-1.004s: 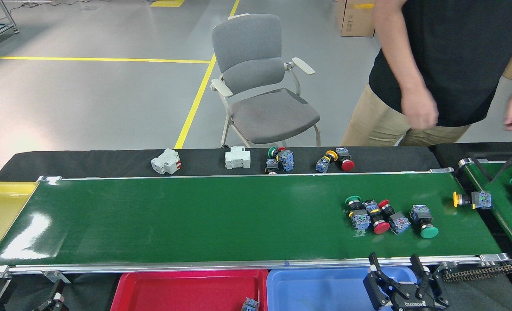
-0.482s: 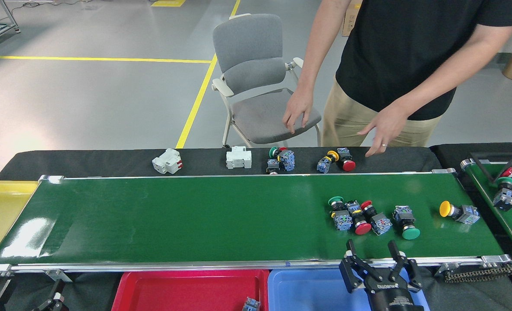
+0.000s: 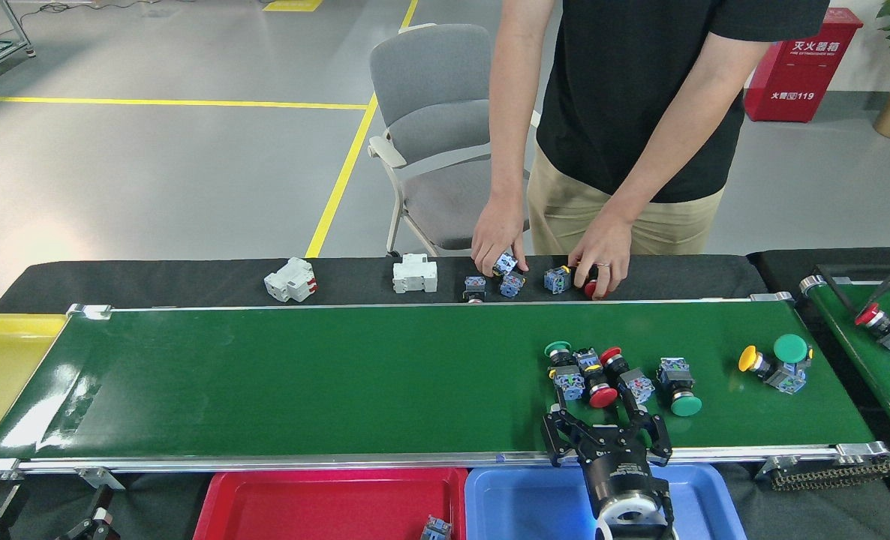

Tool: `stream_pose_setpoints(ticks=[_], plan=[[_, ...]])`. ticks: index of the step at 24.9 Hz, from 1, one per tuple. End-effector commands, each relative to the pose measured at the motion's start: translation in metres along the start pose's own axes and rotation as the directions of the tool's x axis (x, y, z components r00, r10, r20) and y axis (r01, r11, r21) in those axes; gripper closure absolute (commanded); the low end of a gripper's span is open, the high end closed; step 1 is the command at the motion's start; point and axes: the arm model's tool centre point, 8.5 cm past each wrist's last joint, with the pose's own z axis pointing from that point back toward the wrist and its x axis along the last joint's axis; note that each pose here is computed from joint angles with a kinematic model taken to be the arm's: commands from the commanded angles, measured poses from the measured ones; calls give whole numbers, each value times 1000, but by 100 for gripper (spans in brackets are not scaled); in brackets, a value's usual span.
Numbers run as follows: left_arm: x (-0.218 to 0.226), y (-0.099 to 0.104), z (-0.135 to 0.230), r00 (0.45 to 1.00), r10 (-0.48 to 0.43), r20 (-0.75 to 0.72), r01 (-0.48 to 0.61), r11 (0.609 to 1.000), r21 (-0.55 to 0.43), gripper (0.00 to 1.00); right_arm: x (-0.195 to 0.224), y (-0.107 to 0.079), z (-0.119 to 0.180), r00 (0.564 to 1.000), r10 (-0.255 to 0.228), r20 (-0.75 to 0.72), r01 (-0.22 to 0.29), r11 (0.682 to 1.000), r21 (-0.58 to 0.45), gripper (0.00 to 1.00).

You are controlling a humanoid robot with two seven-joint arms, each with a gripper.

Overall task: Pick switch part from conveyor to tray
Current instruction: 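Reach the right gripper to another push-button and grasp it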

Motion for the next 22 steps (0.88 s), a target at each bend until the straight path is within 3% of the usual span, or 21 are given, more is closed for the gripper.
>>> stream_pose_setpoints(ticks=[1,5,6,7,9,14,16,18,20,22], plan=[[-4,7,-3,1000,-19,5,19,1000,17,0,14,-9,-13,1000,10,-4,-10,1000,-19,0],[-5,7,-4,1000,-18,5,18,1000,17,0,25,-13,-26,1000,18,3,-18,1000,-9,2],[-5,7,-4,1000,-17,4,16,1000,16,0,26,-13,-26,1000,17,7,-17,1000,-9,17],[-5,6,-4,1000,-16,4,16,1000,14,0,24,-15,-27,1000,22,13,-22,1000,-9,39],[-5,5,-4,1000,-14,3,14,1000,12,0,28,-15,-27,997,30,71,-30,1000,-3,59],[-5,4,-3,1000,-14,3,14,1000,9,0,36,-31,-19,987,7,163,-4,1000,-20,61],[-5,5,-4,1000,-14,3,14,1000,11,0,35,-49,-6,973,-22,230,37,997,-61,61],[-5,5,-4,1000,-14,3,14,1000,12,0,41,-57,14,948,-17,317,44,996,-79,61],[-5,5,-3,1000,-14,3,14,1000,10,0,59,-55,52,881,-12,473,60,994,-87,60],[-5,5,-3,1000,-15,5,15,1000,12,0,80,-42,86,776,1,631,55,996,-70,58]])
